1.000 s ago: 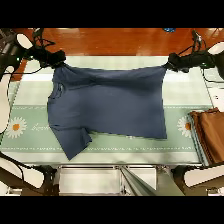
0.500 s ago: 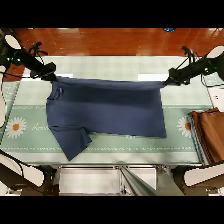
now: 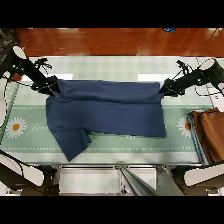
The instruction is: Fold the shirts.
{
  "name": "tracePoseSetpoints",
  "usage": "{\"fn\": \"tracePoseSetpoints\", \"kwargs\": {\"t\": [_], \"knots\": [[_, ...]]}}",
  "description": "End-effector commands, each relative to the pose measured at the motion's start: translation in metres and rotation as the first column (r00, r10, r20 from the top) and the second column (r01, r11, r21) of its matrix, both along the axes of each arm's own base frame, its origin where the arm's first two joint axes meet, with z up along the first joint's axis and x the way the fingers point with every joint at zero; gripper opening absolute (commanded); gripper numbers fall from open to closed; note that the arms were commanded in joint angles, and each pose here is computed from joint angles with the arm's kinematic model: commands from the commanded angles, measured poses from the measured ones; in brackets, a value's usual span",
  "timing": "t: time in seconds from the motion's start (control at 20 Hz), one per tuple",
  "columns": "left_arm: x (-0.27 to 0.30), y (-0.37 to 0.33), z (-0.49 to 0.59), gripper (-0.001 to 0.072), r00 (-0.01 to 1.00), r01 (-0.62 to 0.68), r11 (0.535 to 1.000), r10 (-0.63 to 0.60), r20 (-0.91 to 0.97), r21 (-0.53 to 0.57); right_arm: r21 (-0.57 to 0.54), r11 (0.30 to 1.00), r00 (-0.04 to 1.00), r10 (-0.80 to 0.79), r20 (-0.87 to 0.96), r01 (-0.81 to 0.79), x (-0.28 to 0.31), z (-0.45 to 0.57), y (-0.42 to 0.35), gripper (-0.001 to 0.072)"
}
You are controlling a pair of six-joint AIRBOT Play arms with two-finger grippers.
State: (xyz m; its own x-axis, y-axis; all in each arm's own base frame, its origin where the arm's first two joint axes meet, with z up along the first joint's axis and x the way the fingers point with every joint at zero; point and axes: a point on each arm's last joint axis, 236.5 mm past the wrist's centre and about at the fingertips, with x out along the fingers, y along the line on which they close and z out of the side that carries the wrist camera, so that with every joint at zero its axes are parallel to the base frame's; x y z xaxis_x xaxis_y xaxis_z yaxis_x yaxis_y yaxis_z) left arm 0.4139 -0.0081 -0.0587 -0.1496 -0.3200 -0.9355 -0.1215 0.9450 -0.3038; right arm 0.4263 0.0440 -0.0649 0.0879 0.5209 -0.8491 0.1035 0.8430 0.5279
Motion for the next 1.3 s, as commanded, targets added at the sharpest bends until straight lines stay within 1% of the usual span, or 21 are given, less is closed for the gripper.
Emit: {"fn": "tracePoseSetpoints", "kwargs": {"t": [0.0,0.1,0.15,0.25,0.3,0.35,0.4,0.5,0.55,0.65,0.75,0.95,1.0,1.05,1.25], "knots": [[-0.017,0.004,0.011,0.0511,0.999,0.005,1.000,-0.005,-0.053,-0.006,0.035,0.999,0.999,-0.035,-0.018,0.035,-0.003,0.020,-0.006,0.0414],[-0.015,0.017,0.034,0.0511,1.000,-0.026,1.000,0.026,0.004,0.007,0.017,0.996,0.995,-0.089,0.034,0.089,-0.005,0.051,-0.036,0.0414],[-0.018,0.026,0.046,0.0511,0.998,-0.050,0.999,0.049,0.031,0.011,-0.022,0.992,0.991,-0.121,0.058,0.122,-0.010,0.063,-0.057,0.0414],[-0.041,0.046,0.059,0.0511,0.993,-0.106,0.994,0.105,0.056,0.013,-0.098,0.973,0.974,-0.198,0.107,0.209,-0.032,0.075,-0.093,0.0413],[-0.061,0.051,0.057,0.0510,0.992,-0.112,0.994,0.112,0.058,-0.007,-0.101,0.960,0.961,-0.247,0.126,0.260,-0.044,0.073,-0.098,0.0413],[-0.089,0.052,0.048,0.0510,0.989,-0.139,0.990,0.141,0.042,-0.039,-0.079,0.946,0.944,-0.300,0.140,0.313,-0.056,0.065,-0.096,0.0412],[-0.113,0.053,0.035,0.0510,0.979,-0.200,0.977,0.202,0.022,-0.068,-0.030,0.939,0.930,-0.336,0.147,0.343,-0.071,0.056,-0.082,0.0408],[-0.162,0.048,0.009,0.0510,0.950,-0.310,0.941,0.310,-0.019,-0.134,0.087,0.934,0.920,-0.356,0.163,0.346,-0.099,0.042,-0.042,0.0408],[-0.178,0.046,-0.001,0.0510,0.926,-0.377,0.911,0.377,-0.030,-0.168,0.135,0.928,0.916,-0.367,0.159,0.348,-0.113,0.035,-0.026,0.0408],[-0.197,0.039,-0.014,0.0510,0.883,-0.464,0.855,0.468,-0.042,-0.232,0.197,0.915,0.912,-0.383,0.145,0.352,-0.133,0.026,-0.005,0.0408],[-0.212,0.037,-0.030,0.0510,0.856,-0.516,0.825,0.511,-0.086,-0.232,0.222,0.907,0.912,-0.390,0.129,0.357,-0.143,0.022,0.004,0.0408],[-0.213,0.019,-0.049,0.0510,0.843,-0.535,0.809,0.531,-0.086,-0.243,0.248,0.898,0.907,-0.402,0.124,0.364,-0.142,0.026,0.008,0.0408],[-0.209,0.014,-0.052,0.0509,0.847,-0.527,0.814,0.527,-0.074,-0.244,0.255,0.895,0.905,-0.406,0.124,0.367,-0.141,0.027,0.008,0.0408],[-0.206,0.008,-0.054,0.0508,0.855,-0.513,0.823,0.514,-0.063,-0.245,0.264,0.891,0.904,-0.410,0.123,0.369,-0.140,0.029,0.009,0.0408],[-0.194,-0.020,-0.062,0.0506,0.909,-0.407,0.887,0.417,-0.004,-0.216,0.289,0.880,0.895,-0.426,0.130,0.377,-0.134,0.036,0.010,0.0408]]}}
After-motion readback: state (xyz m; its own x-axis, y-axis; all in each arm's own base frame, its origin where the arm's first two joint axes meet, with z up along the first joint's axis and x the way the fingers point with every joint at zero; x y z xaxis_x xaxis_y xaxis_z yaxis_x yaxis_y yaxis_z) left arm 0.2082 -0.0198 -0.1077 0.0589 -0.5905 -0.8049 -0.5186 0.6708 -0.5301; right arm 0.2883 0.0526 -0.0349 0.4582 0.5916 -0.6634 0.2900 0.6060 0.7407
